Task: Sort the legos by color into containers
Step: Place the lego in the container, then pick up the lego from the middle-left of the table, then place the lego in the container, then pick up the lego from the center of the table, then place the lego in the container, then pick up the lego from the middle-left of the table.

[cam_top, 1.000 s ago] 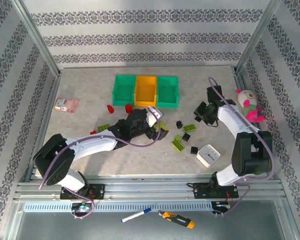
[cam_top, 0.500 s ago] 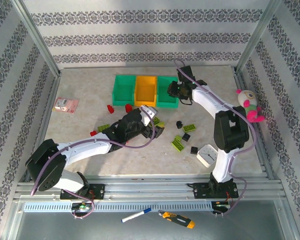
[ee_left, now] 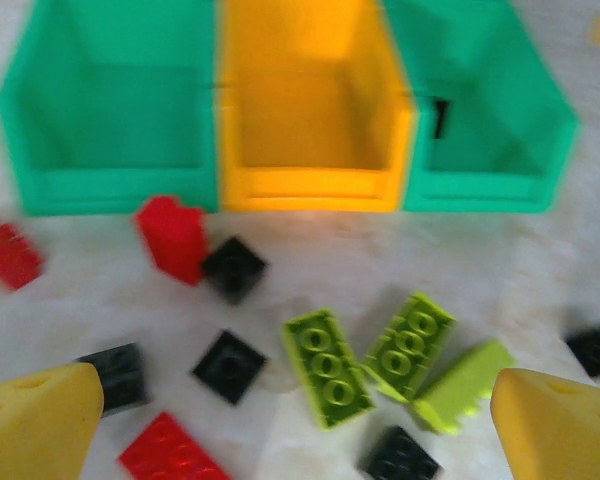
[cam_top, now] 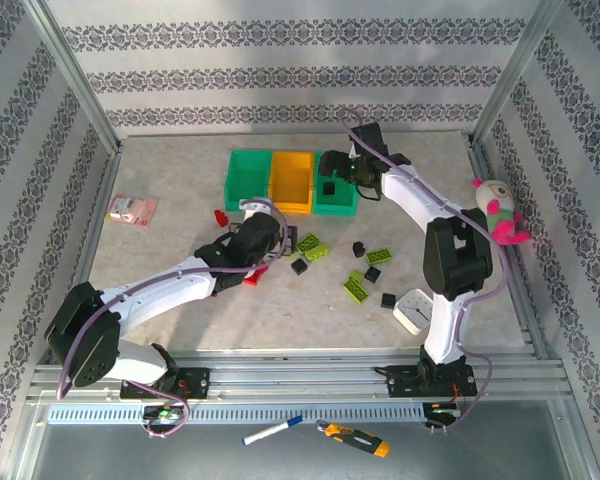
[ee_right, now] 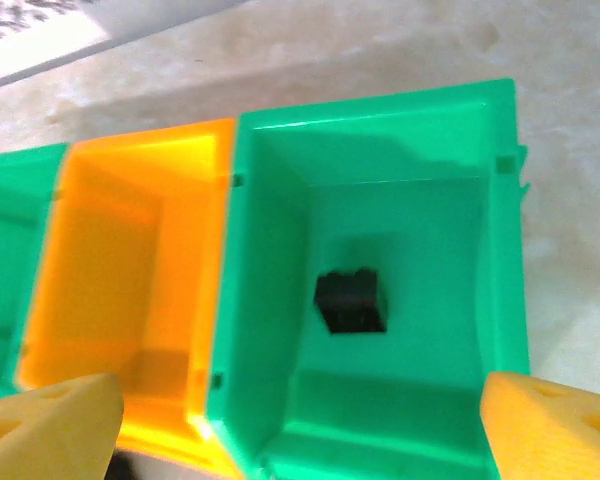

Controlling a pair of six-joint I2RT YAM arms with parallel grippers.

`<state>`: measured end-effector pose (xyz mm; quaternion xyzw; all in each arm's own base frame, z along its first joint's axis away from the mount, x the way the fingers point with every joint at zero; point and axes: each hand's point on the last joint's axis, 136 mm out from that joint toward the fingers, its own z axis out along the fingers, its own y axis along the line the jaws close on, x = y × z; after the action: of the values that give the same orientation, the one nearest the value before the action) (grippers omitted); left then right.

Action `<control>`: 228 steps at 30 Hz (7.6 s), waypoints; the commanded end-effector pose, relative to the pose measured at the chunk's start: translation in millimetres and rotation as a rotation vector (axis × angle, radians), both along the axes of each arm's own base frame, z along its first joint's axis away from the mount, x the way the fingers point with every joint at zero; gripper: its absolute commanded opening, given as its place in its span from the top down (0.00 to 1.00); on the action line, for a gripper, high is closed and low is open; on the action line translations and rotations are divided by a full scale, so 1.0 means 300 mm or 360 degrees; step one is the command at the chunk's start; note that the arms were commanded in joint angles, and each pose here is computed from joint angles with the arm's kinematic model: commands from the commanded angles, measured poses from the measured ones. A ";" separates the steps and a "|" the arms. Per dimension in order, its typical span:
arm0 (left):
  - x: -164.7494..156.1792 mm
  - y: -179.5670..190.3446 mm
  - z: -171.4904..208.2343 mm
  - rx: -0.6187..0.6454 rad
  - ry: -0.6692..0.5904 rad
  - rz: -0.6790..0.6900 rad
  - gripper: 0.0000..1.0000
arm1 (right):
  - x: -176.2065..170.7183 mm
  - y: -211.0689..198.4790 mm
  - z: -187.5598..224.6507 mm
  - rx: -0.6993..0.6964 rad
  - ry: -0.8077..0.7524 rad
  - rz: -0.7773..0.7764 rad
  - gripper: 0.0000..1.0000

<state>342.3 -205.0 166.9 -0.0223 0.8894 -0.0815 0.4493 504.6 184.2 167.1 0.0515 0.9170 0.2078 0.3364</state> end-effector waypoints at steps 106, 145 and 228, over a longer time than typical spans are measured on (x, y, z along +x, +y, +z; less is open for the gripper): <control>0.358 0.335 0.042 -0.0186 0.0552 0.0357 0.01 | -0.457 0.368 0.080 -0.0116 -0.0139 0.0723 0.02; -0.149 0.126 -0.019 -0.0105 -0.0198 -0.0840 0.00 | -0.586 0.165 -0.506 0.0169 0.0929 -0.0849 0.41; -0.183 0.484 -0.390 0.0176 0.0888 0.0286 0.22 | -0.526 0.606 0.053 -0.0155 -0.0185 0.0427 0.10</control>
<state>271.9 -61.3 43.8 -0.1217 0.9759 0.0104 0.1808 352.4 368.5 165.5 -0.1029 0.9117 0.2068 0.3398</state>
